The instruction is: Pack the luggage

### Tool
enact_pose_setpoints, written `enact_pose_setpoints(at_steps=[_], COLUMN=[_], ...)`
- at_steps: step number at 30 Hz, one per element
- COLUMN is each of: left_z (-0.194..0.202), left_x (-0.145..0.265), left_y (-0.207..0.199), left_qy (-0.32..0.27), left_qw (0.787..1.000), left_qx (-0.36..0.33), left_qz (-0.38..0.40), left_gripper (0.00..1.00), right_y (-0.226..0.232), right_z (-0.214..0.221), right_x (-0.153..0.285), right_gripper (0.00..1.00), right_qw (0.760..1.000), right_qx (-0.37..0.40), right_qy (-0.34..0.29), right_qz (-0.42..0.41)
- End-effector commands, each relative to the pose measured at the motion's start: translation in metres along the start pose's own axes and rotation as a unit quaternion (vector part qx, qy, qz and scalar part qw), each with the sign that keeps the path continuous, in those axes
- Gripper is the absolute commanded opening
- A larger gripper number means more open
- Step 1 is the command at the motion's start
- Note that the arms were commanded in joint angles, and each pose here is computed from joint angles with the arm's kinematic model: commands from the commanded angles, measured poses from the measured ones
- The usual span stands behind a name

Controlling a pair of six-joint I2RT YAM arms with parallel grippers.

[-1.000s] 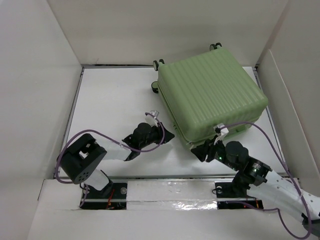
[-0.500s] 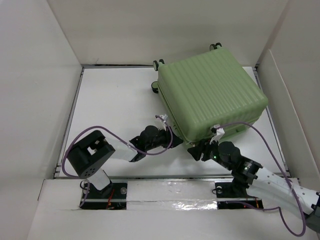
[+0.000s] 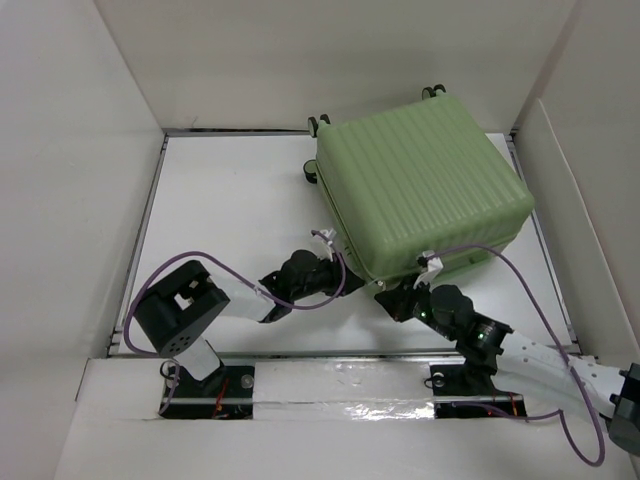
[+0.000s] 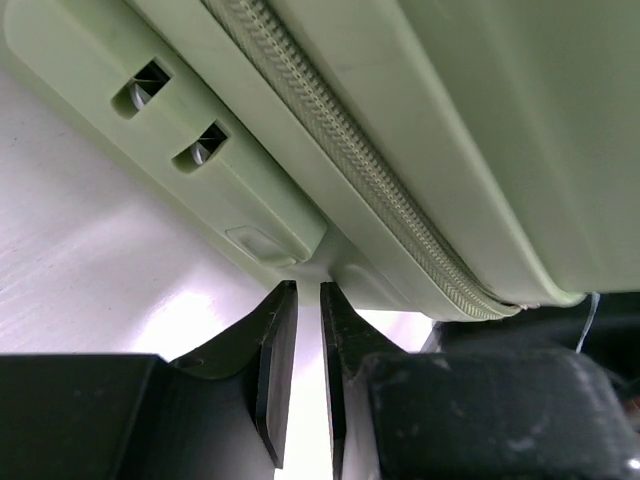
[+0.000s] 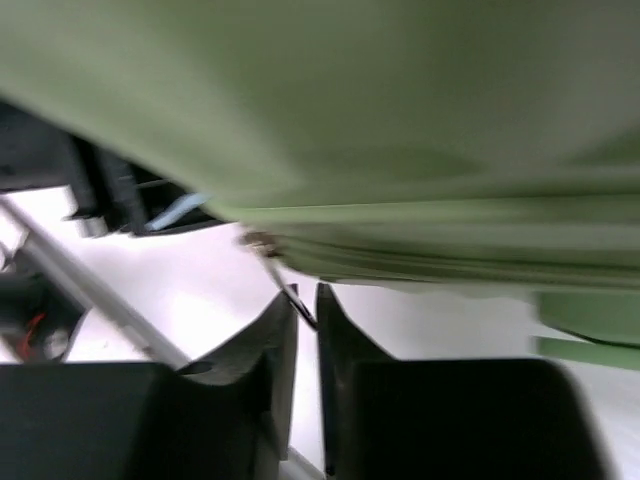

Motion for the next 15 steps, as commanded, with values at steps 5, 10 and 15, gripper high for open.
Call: enact_pose_setpoints(at_steps=[5,10,15], left_z=[-0.036,-0.049,-0.056], left_x=[-0.016,-0.031,-0.038], left_y=[-0.032,-0.040,-0.050], left_qy=[-0.051,-0.061,-0.062], left_qw=[0.997,0.995,0.994], left_qx=[-0.030,-0.037,-0.042], left_qz=[0.058,0.068,0.079], left_gripper=[0.12,0.11,0.11], right_y=[0.036,0.040,0.027], right_z=[-0.032,-0.027,-0.023], right_x=[0.005,0.014,0.020], right_gripper=[0.00,0.00,0.06], right_qw=[0.991,0.994,0.999], right_qx=[-0.021,0.003,0.002], right_qy=[-0.090,-0.059,-0.028], right_qz=[-0.097,-0.090,-0.016])
Point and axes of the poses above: each gripper's point midway between its finger pads, its own x axis back along the fingers, its own y axis along the line the jaws close on, z = x × y, the point moved 6 cm from there along x, back along the fingers, and after that the axes turned 9 degrees about -x, right-handed, at the moved point
